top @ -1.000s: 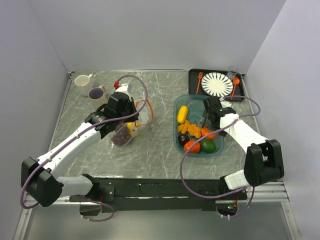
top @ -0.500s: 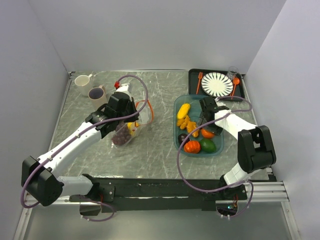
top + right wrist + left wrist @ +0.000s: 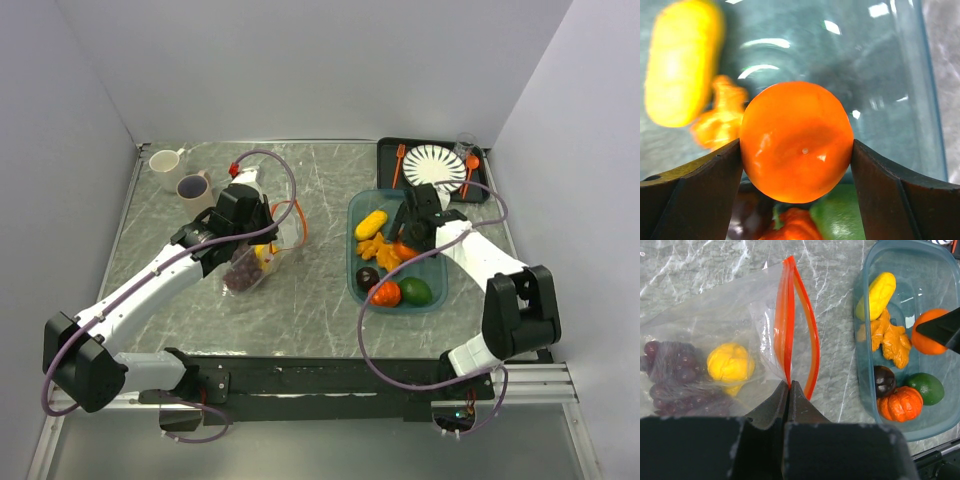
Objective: Place the food in the zip-top bag and seal the zipper
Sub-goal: Pick up the fake fruit from the bin, then place the fake fruit in the zipper food storage bag.
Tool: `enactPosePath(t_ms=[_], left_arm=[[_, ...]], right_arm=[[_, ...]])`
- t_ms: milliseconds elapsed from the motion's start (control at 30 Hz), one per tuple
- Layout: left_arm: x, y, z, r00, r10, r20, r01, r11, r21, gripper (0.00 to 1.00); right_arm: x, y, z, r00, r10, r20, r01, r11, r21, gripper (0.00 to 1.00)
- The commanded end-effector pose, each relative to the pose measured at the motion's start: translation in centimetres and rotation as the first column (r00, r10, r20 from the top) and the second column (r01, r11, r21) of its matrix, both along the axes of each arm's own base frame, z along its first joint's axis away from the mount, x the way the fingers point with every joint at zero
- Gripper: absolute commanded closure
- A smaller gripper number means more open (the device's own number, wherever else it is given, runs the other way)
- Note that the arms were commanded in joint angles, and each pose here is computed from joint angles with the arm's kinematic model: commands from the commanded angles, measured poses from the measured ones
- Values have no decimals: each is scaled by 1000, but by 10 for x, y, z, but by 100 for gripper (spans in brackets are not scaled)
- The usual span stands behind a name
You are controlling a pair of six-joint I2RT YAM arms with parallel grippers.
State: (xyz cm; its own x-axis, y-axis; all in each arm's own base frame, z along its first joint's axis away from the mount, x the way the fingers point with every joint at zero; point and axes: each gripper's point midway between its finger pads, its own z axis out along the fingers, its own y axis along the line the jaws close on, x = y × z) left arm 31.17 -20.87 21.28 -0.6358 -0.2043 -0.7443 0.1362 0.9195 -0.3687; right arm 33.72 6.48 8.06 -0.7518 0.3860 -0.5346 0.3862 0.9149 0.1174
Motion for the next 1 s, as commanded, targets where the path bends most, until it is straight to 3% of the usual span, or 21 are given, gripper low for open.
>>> enactPosePath(t_ms=[0, 167, 433, 567, 833, 967], left_arm=[[6, -5, 20, 999, -9, 48, 10, 1000, -13, 99], [5, -7, 19, 999, -23, 44, 24, 999, -21, 99], [4, -10, 18, 999, -37, 39, 38, 999, -29, 99], [4, -14, 20, 998, -53, 41, 54, 998, -37, 99], [-3, -25, 25, 994, -104, 40, 108, 990, -95, 99], [-4, -24, 23, 994, -104, 38, 107, 990, -94, 99]], right_arm=[[18, 18, 33, 989, 62, 133, -73, 994, 86, 43], [17, 46, 45, 974, 150, 171, -184, 962, 201, 44], [19, 104, 102, 900, 246, 361, -379, 850, 365, 46], [18, 139, 121, 867, 289, 406, -460, 778, 428, 46], [8, 229, 145, 796, 381, 471, -603, 569, 559, 46], [6, 264, 139, 784, 424, 454, -620, 507, 598, 46]])
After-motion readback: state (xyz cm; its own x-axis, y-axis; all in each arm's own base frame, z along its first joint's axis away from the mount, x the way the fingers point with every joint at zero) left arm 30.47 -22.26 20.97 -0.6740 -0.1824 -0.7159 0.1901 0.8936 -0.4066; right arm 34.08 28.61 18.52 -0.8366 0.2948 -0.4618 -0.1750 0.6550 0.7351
